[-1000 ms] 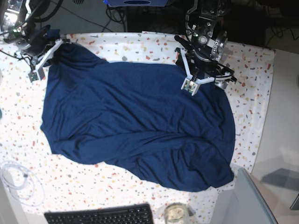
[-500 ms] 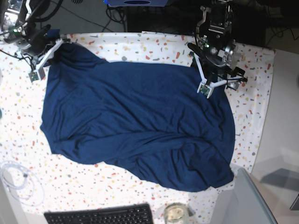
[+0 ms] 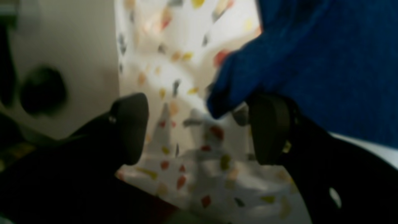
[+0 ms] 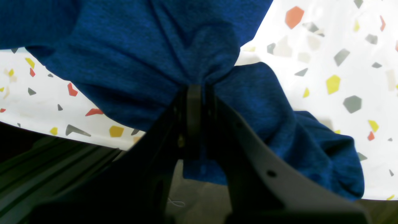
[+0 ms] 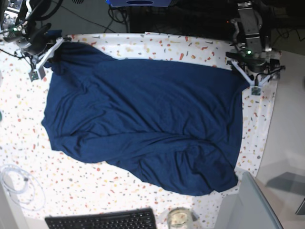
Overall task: Layout the t-shirt on the table in an organized manner, then fold the t-shirt properly
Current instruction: 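Release and regrasp the shirt corner with the left gripper, pulling outward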
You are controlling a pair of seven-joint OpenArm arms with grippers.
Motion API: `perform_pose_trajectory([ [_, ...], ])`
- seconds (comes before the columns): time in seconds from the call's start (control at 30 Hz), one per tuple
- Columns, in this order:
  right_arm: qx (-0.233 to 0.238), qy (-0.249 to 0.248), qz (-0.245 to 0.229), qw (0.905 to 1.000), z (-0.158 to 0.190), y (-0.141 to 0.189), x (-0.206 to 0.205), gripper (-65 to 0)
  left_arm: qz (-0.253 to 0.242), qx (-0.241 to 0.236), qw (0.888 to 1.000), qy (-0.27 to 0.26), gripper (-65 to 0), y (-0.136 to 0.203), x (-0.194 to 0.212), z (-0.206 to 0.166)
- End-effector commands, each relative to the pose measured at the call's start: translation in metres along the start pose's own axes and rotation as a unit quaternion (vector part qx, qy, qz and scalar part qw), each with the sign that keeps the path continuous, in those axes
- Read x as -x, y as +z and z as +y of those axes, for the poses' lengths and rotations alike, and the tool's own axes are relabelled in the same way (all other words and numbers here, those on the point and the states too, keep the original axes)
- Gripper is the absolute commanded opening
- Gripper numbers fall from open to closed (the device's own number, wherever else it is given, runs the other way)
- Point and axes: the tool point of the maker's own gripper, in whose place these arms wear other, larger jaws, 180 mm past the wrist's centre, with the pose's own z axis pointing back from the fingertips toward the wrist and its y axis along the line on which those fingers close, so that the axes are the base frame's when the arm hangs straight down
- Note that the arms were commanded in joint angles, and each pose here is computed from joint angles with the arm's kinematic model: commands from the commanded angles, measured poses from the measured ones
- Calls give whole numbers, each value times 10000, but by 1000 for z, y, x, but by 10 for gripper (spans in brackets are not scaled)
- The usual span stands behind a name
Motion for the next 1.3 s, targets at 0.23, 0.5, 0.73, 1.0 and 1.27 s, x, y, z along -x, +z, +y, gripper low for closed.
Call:
perform_pose_trajectory([
  [0.23, 235, -60, -158, 9996, -20, 9, -7, -642, -179, -205, 9937, 1091, -166, 0, 6, 53],
  [0.5, 288, -89, -168, 9994, -24, 11, -6, -642, -130, -560, 9877, 1451, -166, 2, 15, 84],
  [0.73, 297, -73, -193, 9993, -24, 12, -8, -642, -182, 277, 9913, 1271, -166, 21, 24, 21],
  [1.0, 363, 17, -185, 9992, -31, 15, -10, -644, -371, 1820, 9455, 2676, -166, 39, 32, -12],
  [1.27, 363, 17, -193, 9992, -31, 15, -10, -644, -440, 1629, 9397, 2976, -166, 36, 33, 6],
])
